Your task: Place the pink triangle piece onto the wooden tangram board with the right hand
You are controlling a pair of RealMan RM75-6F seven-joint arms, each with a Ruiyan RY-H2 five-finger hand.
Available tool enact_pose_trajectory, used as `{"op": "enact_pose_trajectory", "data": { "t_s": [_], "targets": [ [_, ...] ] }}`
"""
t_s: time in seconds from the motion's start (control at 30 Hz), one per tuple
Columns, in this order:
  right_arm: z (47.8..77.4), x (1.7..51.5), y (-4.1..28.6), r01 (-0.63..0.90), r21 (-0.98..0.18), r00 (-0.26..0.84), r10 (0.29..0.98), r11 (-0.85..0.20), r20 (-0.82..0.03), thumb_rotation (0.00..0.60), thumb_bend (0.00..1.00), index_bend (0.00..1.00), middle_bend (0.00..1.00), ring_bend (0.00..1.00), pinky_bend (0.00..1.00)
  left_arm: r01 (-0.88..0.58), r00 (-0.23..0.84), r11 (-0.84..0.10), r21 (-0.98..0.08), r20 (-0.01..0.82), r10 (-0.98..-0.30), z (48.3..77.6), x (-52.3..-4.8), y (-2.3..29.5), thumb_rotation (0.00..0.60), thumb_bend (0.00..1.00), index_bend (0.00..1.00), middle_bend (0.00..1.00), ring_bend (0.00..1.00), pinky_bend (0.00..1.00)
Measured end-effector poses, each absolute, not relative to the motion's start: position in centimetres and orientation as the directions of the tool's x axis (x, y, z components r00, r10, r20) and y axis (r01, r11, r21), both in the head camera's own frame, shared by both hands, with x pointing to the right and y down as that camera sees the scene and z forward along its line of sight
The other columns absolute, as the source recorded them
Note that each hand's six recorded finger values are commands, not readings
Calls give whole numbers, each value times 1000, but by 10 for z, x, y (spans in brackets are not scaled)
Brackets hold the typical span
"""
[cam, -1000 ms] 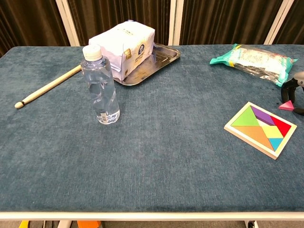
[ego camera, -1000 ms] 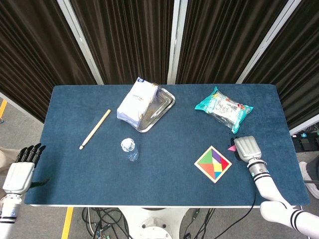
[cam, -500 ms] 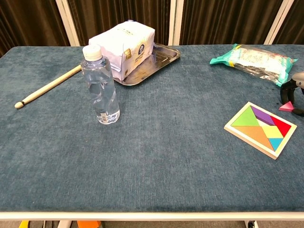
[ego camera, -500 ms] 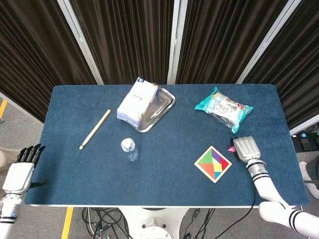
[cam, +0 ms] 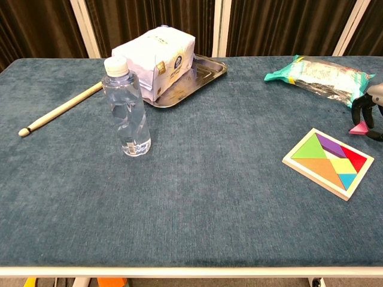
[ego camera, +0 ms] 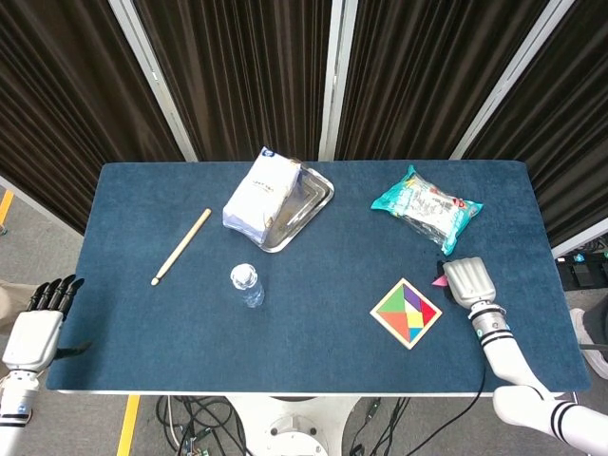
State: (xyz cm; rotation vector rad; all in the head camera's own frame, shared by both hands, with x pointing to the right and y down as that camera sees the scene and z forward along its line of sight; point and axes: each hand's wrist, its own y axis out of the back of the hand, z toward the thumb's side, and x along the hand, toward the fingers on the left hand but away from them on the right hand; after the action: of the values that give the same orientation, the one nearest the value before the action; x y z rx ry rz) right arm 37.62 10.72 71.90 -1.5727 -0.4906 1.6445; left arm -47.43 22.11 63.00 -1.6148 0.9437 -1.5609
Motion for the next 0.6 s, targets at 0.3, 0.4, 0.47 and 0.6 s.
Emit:
{"op": "enact_pose_trajectory", "data": {
  "t_s": [0.3,0.4,0.47,0.6],
  "targets": [
    [711,376,103,-263,-761,95,768,-594,-633,600,306,583,540,633,754,-36,14,-498,-867,497,-867,631,-473,221,600,0,45,6,0,77],
    [709,377,101,-260,-765,99,772,-589,-628,600,307,591,544,633,754,-36,15,-500,-865,500,-866,631,-473,221,600,0,45,6,0,77],
    [708,377,101,-260,-765,99,771,-590,-629,600,307,592,544,633,754,-36,17,-502,-864,501,-865,632,-472,221,600,0,45,6,0,78],
    [708,377,102,-255,-762,100,767,-595,-633,600,307,592,544,633,755,-35,20,-501,-865,500,-866,632,-470,220,600,0,45,6,0,77]
  ]
}}
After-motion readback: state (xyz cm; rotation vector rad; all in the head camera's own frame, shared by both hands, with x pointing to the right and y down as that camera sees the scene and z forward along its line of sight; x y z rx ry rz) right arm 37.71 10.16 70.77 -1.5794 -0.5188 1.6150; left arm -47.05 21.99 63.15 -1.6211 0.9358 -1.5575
